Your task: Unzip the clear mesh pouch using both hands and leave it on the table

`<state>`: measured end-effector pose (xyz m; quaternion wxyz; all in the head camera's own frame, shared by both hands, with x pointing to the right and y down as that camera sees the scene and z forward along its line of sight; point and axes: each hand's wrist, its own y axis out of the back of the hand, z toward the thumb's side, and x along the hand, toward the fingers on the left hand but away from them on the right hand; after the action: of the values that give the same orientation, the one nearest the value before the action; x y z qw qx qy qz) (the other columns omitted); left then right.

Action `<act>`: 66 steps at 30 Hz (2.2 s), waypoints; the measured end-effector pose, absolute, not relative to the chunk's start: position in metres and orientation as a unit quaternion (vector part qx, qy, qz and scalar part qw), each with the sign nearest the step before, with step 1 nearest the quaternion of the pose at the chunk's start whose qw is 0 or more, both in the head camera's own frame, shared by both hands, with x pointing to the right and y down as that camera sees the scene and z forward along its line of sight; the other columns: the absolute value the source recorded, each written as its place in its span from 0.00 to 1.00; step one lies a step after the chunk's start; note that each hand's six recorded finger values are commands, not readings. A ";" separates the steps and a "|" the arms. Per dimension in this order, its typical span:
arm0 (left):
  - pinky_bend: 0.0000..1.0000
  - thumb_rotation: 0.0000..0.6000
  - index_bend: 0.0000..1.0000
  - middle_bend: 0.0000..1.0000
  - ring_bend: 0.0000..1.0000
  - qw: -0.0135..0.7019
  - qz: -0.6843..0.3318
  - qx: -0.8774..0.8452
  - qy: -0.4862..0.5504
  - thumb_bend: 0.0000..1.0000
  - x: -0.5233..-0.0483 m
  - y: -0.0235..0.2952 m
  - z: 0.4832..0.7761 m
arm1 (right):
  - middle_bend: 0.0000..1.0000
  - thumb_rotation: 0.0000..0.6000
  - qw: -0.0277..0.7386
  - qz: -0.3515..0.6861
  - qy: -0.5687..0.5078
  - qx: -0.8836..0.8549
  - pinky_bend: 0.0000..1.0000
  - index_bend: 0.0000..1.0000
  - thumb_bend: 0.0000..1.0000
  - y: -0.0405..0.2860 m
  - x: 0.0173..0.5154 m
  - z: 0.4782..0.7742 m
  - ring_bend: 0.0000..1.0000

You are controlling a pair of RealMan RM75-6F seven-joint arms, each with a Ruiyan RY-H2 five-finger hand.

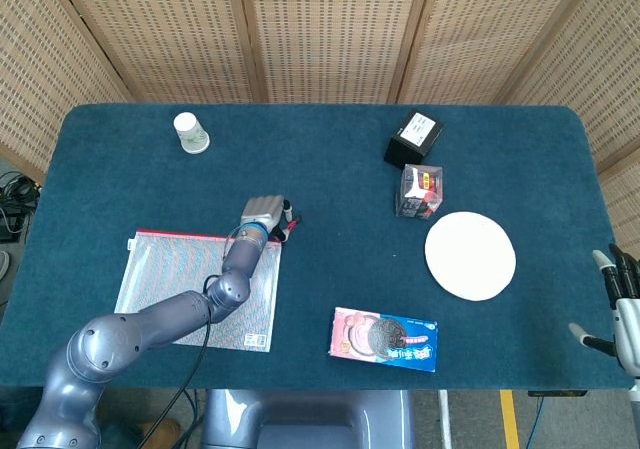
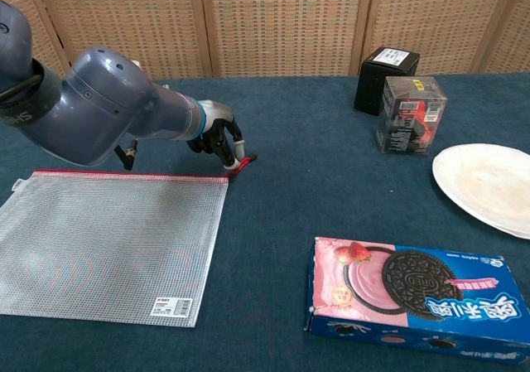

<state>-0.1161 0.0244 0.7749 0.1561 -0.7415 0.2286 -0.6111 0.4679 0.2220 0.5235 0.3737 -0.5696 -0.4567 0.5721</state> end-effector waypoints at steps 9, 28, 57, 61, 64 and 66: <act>1.00 1.00 0.45 0.99 0.95 0.155 -0.603 -0.751 0.219 0.42 -0.104 0.032 0.771 | 0.00 1.00 0.374 0.572 -0.455 -0.571 0.00 0.03 0.00 0.222 0.467 0.524 0.00; 1.00 1.00 0.52 0.99 0.95 0.185 -0.607 -0.738 0.228 0.43 -0.100 0.034 0.774 | 0.00 1.00 0.370 0.569 -0.459 -0.574 0.00 0.03 0.00 0.222 0.468 0.522 0.00; 1.00 1.00 0.68 0.99 0.95 0.186 -0.582 -0.755 0.239 0.49 -0.091 0.033 0.762 | 0.00 1.00 0.365 0.564 -0.462 -0.579 0.00 0.03 0.00 0.222 0.469 0.521 0.00; 1.00 1.00 0.69 0.99 0.95 0.187 -0.566 -0.764 0.246 0.49 -0.096 0.030 0.745 | 0.00 1.00 0.362 0.563 -0.461 -0.583 0.00 0.04 0.00 0.222 0.467 0.522 0.00; 1.00 1.00 0.69 0.99 0.95 0.187 -0.554 -0.771 0.253 0.49 -0.103 0.027 0.732 | 0.00 1.00 0.356 0.562 -0.458 -0.590 0.00 0.04 0.00 0.222 0.465 0.525 0.00; 1.00 1.00 0.69 0.99 0.95 0.189 -0.548 -0.773 0.260 0.49 -0.110 0.024 0.724 | 0.00 1.00 0.352 0.561 -0.457 -0.594 0.00 0.05 0.00 0.221 0.464 0.527 0.00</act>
<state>-0.1096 0.0241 0.7241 0.1889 -0.7725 0.2595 -0.5479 0.4641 0.2207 0.5268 0.3520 -0.5941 -0.4568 0.5608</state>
